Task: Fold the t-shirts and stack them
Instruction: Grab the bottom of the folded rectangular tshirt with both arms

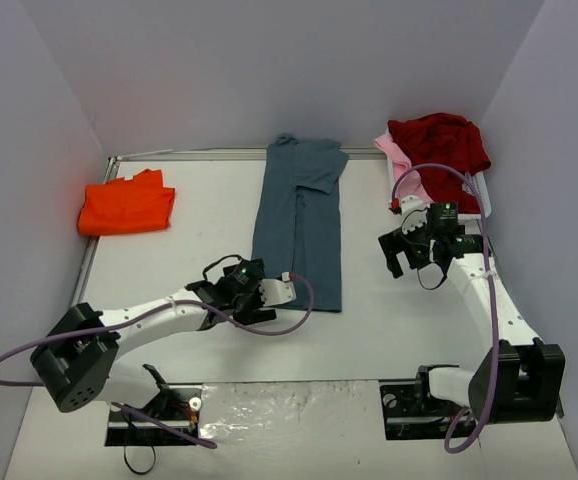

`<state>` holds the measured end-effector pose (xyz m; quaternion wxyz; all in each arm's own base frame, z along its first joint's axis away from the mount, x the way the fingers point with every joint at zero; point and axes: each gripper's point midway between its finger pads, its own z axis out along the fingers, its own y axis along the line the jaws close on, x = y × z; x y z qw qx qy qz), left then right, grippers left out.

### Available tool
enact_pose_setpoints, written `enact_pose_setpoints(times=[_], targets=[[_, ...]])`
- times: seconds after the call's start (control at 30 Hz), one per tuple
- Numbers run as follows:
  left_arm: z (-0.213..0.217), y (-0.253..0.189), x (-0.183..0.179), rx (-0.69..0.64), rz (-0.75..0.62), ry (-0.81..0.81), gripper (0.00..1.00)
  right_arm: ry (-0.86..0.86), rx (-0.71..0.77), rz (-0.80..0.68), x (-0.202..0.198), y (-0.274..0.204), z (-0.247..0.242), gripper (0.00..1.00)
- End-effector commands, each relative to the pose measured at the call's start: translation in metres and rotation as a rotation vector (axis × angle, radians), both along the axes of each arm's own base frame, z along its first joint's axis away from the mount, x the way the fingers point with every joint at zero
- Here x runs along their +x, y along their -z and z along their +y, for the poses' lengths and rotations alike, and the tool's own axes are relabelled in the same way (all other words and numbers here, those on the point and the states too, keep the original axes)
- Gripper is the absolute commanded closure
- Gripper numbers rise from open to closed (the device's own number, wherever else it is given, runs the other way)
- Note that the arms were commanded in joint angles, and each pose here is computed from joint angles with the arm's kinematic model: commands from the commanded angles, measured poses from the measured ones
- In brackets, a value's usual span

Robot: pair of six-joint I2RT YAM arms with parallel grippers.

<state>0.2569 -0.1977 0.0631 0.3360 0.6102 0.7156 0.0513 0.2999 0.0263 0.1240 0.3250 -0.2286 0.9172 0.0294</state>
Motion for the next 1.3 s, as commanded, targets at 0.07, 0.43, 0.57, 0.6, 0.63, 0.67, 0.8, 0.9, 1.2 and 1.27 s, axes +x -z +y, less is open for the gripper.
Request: enact_pose_setpoints(times=[0.07, 0.43, 0.57, 0.6, 0.63, 0.67, 0.8, 0.9, 1.2, 1.27], targets=[[-0.005, -0.004, 0.008, 0.003, -0.042, 0.005, 0.05, 0.021, -0.009, -0.004, 0.001, 0.001, -0.004, 0.00], [-0.006, 0.011, 0.014, 0.032, -0.039, -0.009, 0.07, 0.024, -0.016, 0.004, 0.002, 0.004, -0.005, 0.00], [-0.004, 0.014, 0.016, 0.042, -0.037, -0.025, 0.18, 0.026, -0.017, 0.007, 0.002, 0.005, -0.006, 0.00], [-0.004, 0.014, 0.016, 0.041, -0.036, -0.026, 0.22, 0.026, -0.017, 0.008, 0.002, 0.005, -0.006, 0.00], [-0.004, 0.014, 0.016, 0.042, -0.037, -0.027, 0.25, 0.027, -0.019, 0.011, 0.002, 0.006, -0.006, 0.00], [-0.003, 0.015, 0.016, 0.043, -0.035, -0.028, 0.27, 0.026, -0.019, 0.010, 0.002, 0.005, -0.005, 0.00], [-0.001, 0.019, 0.017, 0.047, -0.027, -0.041, 0.45, 0.026, -0.019, 0.010, 0.002, 0.006, -0.005, 0.00], [0.000, 0.023, 0.017, 0.058, -0.007, -0.051, 0.57, 0.027, -0.020, 0.014, 0.002, 0.007, -0.006, 0.00], [0.000, 0.028, 0.012, 0.060, 0.039, -0.045, 0.74, 0.027, -0.023, 0.020, 0.002, 0.008, -0.006, 0.00], [0.000, 0.028, 0.011, 0.062, 0.045, -0.046, 0.75, 0.028, -0.023, 0.019, 0.002, 0.008, -0.006, 0.00]])
